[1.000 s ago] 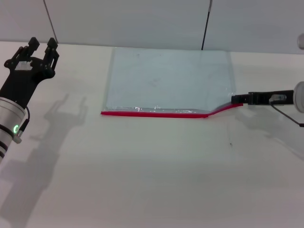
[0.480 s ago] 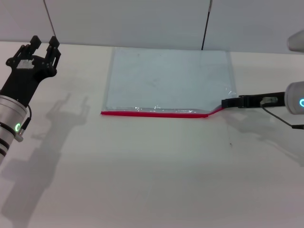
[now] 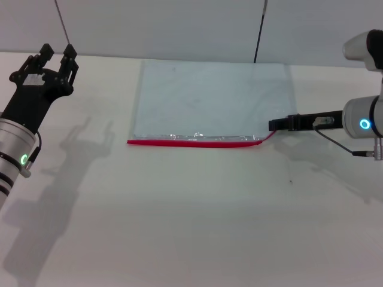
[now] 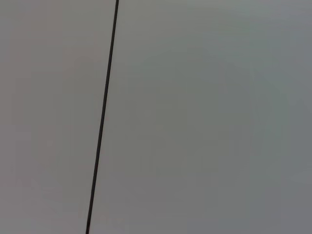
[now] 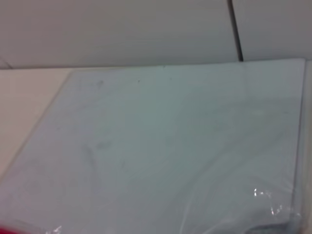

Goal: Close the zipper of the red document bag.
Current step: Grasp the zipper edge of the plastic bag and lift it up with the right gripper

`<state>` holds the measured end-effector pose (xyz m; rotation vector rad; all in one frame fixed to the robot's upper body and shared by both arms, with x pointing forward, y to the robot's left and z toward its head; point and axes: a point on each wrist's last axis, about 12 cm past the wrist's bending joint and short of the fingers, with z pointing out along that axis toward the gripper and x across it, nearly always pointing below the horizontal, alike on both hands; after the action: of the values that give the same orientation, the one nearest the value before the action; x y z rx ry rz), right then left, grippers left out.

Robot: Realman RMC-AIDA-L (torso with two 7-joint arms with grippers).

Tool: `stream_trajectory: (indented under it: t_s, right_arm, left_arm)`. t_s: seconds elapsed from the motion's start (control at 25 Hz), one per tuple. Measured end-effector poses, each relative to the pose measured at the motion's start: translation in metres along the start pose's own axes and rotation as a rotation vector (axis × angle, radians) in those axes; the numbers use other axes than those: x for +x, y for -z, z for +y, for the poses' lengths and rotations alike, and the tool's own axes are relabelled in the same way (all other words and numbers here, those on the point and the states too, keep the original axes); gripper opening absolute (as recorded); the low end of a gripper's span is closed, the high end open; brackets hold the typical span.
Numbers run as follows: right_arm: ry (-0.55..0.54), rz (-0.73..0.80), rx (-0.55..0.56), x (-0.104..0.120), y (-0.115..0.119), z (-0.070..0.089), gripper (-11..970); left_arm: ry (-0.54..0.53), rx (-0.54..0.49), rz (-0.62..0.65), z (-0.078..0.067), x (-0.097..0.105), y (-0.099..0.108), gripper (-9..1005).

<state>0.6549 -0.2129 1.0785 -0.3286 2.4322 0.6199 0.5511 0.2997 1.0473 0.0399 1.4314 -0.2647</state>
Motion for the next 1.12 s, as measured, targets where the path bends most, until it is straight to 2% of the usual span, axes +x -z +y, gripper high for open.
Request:
stream_trajectory:
  t_s: [0.48, 1.04, 1.12]
  right_arm:
    - [-0.016, -0.033, 0.065, -0.001, -0.004, -0.005, 616]
    - [0.0, -0.009, 0.042, -0.001, -0.01, 0.007, 604]
    - [0.0, -0.007, 0.041, -0.001, -0.011, 0.007, 565]
  left_arm:
    - [0.0, 0.0, -0.001, 0.0, 0.0, -0.001, 425]
    - [-0.001, 0.0, -0.002, 0.0, -0.001, -0.001, 422]
    - [-0.001, 0.0, -0.002, 0.0, -0.001, -0.001, 421]
